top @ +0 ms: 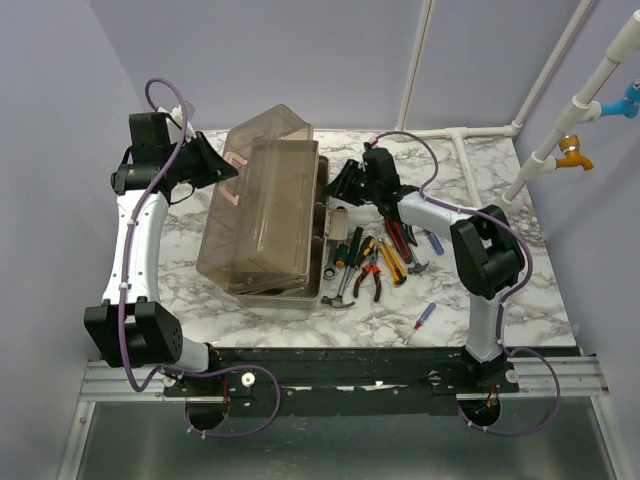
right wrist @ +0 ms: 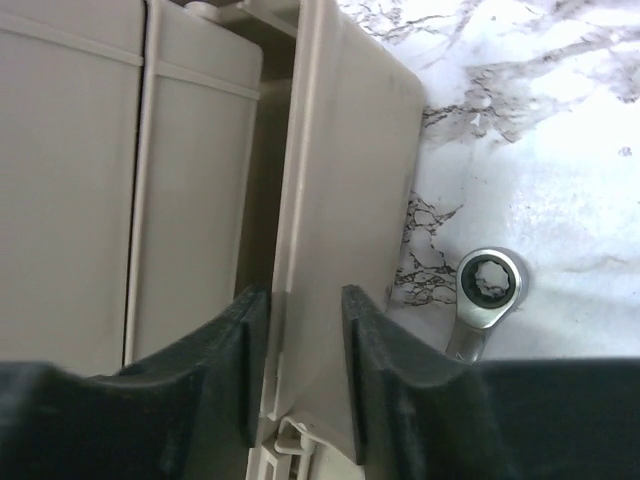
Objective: Pack the tool kit
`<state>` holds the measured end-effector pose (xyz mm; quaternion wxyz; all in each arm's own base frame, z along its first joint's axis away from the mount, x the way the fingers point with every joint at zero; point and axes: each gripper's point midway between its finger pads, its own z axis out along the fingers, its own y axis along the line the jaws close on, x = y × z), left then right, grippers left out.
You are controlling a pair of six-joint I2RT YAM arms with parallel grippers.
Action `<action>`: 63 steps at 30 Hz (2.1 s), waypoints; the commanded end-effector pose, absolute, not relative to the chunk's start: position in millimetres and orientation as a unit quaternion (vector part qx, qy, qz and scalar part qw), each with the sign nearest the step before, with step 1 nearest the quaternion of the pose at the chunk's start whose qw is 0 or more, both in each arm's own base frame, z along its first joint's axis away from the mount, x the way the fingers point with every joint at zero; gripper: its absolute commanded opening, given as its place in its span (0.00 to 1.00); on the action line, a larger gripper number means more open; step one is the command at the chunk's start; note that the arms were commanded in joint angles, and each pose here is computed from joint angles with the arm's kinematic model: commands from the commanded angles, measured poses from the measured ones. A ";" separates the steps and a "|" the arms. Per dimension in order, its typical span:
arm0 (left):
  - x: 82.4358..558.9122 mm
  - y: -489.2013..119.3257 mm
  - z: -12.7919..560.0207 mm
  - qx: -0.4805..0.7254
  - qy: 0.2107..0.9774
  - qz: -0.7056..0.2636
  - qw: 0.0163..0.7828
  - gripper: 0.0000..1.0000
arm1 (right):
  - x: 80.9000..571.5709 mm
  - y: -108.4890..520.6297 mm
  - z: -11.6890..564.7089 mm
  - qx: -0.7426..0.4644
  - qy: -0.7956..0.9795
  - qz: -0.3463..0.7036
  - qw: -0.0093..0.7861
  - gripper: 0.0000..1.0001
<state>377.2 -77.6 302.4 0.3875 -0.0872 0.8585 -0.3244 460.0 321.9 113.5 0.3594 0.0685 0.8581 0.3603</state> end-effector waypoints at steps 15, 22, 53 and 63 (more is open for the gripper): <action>377.3 41.0 334.0 -0.168 0.819 -0.251 0.488 0.00 | 460.2 290.0 96.8 0.070 0.887 0.263 0.373 0.03; 384.1 83.5 298.2 -0.227 0.822 -0.219 0.475 0.00 | 461.1 280.8 96.0 0.076 0.888 0.257 0.375 0.01; 340.2 117.7 292.2 -0.307 0.770 -0.209 0.519 0.99 | 455.3 290.6 102.1 0.070 0.872 0.316 0.367 0.02; 318.3 59.0 345.9 -0.218 0.774 -0.166 0.571 0.98 | 460.6 291.8 99.6 0.075 0.871 0.315 0.369 0.04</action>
